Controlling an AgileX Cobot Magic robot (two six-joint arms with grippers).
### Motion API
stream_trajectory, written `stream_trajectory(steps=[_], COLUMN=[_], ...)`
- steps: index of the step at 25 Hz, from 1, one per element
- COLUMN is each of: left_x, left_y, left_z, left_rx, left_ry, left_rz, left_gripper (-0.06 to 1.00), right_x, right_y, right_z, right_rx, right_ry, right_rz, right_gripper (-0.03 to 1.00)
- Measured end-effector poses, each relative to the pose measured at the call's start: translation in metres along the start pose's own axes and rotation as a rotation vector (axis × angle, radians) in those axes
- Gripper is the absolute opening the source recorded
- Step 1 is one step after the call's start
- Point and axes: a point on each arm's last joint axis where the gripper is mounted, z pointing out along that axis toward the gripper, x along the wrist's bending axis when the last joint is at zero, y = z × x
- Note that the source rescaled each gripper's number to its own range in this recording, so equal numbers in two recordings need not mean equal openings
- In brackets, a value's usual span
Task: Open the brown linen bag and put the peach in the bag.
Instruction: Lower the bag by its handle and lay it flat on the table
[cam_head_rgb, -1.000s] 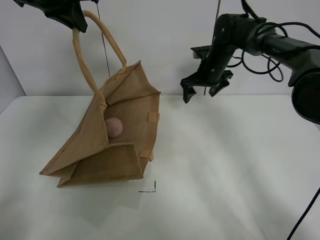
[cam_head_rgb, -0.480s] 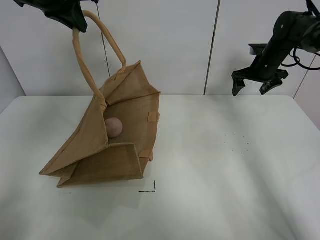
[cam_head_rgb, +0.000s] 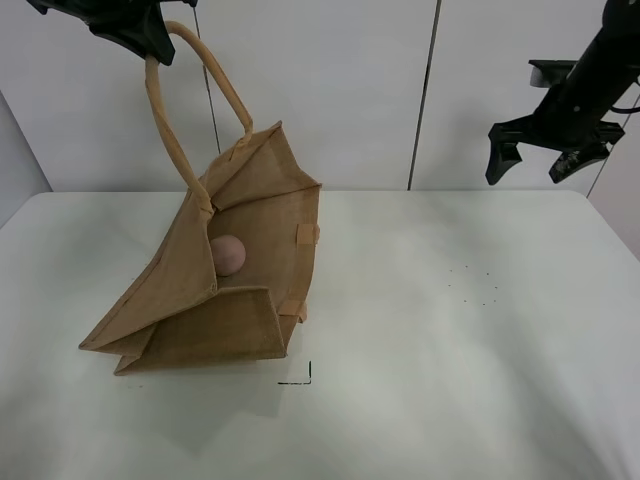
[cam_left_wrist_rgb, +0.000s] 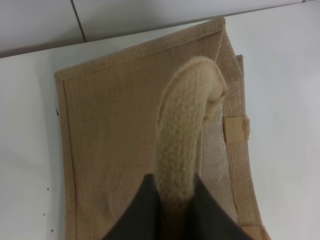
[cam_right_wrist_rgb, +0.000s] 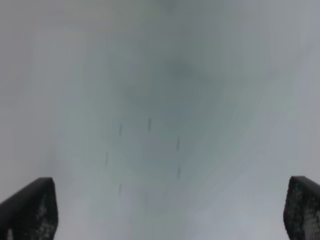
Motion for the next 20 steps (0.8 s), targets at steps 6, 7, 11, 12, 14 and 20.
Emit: stream_trajectory(steps=[6, 7, 11, 12, 14, 20], left_x=[0.0, 0.0, 0.0, 0.0, 0.0, 0.0], left_y=[0.0, 0.0, 0.0, 0.0, 0.0, 0.0], left_z=[0.0, 0.0, 0.0, 0.0, 0.0, 0.0], left_rx=[0.0, 0.0, 0.0, 0.0, 0.0, 0.0], left_ry=[0.0, 0.0, 0.0, 0.0, 0.0, 0.0], left_rz=[0.0, 0.0, 0.0, 0.0, 0.0, 0.0], left_gripper=[0.0, 0.0, 0.0, 0.0, 0.0, 0.0], right_x=[0.011, 0.013, 0.019, 0.02, 0.022, 0.027], right_y=[-0.099, -0.117, -0.186, -0.201, -0.231, -0.299], right_z=[-0.04, -0.041, -0.057, -0.061, -0.062, -0.069], right_rx=[0.078, 0.098, 0.101, 0.088, 0.08, -0.172], right_ry=[0.005, 0.007, 0.005, 0.002, -0.002, -0.025], right_rz=[0.009, 0.011, 0.007, 0.005, 0.003, -0.012], right_gripper=[1.0, 1.0, 1.0, 1.0, 1.0, 1.0])
